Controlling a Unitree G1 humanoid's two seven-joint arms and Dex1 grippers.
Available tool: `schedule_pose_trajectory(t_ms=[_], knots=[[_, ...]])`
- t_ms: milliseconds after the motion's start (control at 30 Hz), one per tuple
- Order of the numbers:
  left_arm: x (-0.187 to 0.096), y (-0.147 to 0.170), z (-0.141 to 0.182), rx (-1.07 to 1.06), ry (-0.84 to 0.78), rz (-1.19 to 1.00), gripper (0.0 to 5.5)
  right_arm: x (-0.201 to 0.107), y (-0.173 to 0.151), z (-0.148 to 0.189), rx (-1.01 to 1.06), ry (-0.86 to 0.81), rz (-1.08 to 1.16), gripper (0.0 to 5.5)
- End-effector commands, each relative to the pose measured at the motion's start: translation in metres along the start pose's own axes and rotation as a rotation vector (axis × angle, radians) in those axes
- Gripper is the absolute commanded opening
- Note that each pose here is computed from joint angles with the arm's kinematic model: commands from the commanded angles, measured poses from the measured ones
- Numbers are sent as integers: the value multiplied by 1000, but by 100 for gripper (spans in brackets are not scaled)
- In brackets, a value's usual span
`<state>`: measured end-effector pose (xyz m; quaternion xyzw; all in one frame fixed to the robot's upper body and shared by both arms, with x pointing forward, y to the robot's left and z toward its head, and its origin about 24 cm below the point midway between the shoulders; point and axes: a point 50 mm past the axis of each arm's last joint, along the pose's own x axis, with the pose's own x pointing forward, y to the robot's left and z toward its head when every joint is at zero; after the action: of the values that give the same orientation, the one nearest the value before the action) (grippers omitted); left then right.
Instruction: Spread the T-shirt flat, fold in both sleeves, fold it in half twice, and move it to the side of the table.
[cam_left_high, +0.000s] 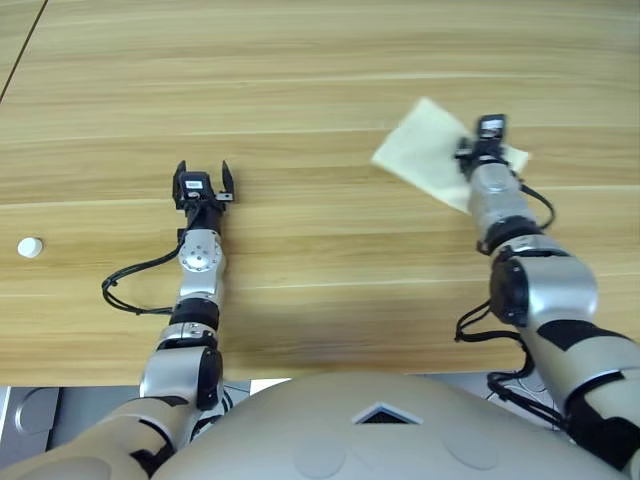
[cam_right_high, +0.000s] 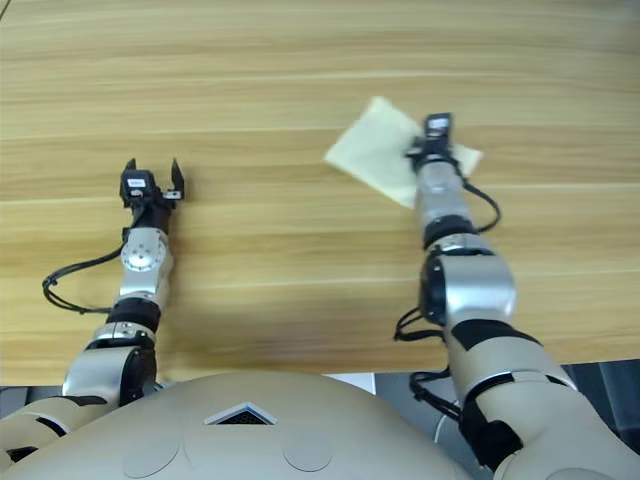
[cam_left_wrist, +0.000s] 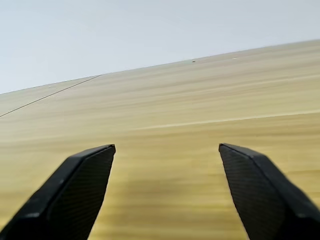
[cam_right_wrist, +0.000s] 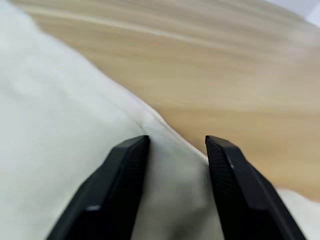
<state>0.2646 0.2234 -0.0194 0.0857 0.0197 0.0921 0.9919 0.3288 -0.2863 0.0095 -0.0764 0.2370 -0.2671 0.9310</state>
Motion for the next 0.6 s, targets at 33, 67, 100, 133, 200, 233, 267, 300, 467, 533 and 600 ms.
schedule_pose_trajectory(t_ms=[33,67,100,133,200,233,267,300,467,533,600], knots=[[-2,13,1,15,-14,97,386,-7,-99,-55,214,235,-557,211],[-1,15,1,10,-18,113,386,-11,-112,-64,239,261,-638,211],[-1,16,2,2,-22,128,386,-15,-121,-72,271,288,-696,211],[-1,17,2,-4,-25,139,386,-18,-124,-78,293,304,-729,211],[-1,21,4,-17,-44,165,386,-21,-125,-83,332,316,-767,211],[0,23,5,-24,-56,180,386,-21,-124,-84,352,312,-782,211],[0,25,6,-28,-64,190,386,-22,-124,-84,364,309,-790,211],[1,27,8,-30,-81,202,386,-20,-122,-79,382,269,-779,211],[12,8,26,-45,-190,108,386,-14,-128,-36,342,-87,-734,211],[21,-14,38,-64,-235,3,386,-12,-109,2,251,-359,-595,211],[28,-34,44,-41,-250,-55,386,-15,-54,33,136,-575,-284,211]])
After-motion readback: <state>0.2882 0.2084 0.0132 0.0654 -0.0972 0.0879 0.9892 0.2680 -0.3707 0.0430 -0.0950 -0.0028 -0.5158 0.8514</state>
